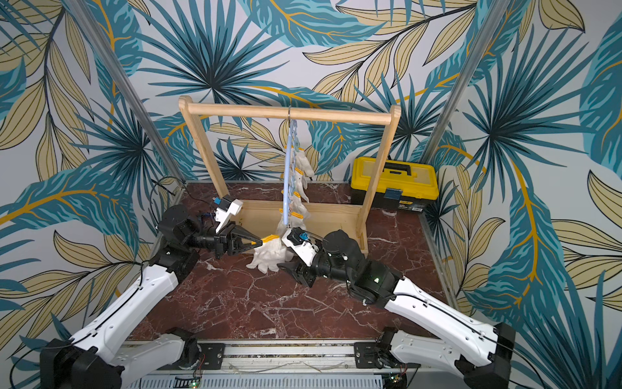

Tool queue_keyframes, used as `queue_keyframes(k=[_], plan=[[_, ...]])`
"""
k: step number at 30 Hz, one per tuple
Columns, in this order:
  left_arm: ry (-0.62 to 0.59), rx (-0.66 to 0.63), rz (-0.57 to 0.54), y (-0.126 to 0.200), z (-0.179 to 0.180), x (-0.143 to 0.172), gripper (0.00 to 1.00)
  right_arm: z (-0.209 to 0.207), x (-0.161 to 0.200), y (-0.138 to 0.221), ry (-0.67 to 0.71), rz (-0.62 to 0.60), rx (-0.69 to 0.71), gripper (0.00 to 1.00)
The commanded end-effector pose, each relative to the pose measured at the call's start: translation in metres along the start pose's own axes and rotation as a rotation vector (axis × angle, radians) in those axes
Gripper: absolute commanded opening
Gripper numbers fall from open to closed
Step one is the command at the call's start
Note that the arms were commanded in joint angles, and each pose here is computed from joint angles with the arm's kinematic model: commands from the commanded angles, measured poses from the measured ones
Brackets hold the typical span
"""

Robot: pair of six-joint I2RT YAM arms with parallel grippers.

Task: Clip the gloves onto a hanger to dry
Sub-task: Pick up the glove from the center of the board.

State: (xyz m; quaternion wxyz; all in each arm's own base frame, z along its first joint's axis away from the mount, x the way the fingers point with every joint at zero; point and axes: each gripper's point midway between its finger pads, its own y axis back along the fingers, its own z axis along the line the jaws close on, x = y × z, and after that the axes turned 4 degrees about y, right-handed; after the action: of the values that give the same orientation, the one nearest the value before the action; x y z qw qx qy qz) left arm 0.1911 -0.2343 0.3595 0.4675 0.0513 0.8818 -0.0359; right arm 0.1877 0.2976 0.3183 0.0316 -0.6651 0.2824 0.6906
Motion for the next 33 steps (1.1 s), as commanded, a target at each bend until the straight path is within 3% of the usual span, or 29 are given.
queue_keyframes(k=[1, 6, 13, 19, 27, 33], plan=[[-0.157, 0.04, 0.021, 0.0, -0.015, 0.006, 0.0, 0.008, 0.006, 0.012, 0.035, 0.044, -0.041, 0.57], [-0.228, 0.021, 0.006, -0.001, -0.013, 0.008, 0.0, 0.006, -0.002, 0.015, 0.076, 0.046, -0.045, 0.57], [-0.352, 0.027, 0.0, 0.0, -0.029, 0.006, 0.0, 0.02, -0.038, 0.009, 0.107, -0.061, -0.144, 0.57], [-0.35, 0.028, 0.004, 0.0, -0.026, 0.007, 0.0, 0.028, -0.055, -0.004, 0.12, -0.096, -0.216, 0.55], [-0.362, 0.034, 0.008, 0.0, -0.027, 0.01, 0.0, 0.028, -0.068, 0.002, 0.132, -0.135, -0.214, 0.49], [-0.353, 0.037, 0.011, 0.0, -0.026, 0.011, 0.0, 0.029, -0.073, 0.003, 0.13, -0.156, -0.221, 0.4]])
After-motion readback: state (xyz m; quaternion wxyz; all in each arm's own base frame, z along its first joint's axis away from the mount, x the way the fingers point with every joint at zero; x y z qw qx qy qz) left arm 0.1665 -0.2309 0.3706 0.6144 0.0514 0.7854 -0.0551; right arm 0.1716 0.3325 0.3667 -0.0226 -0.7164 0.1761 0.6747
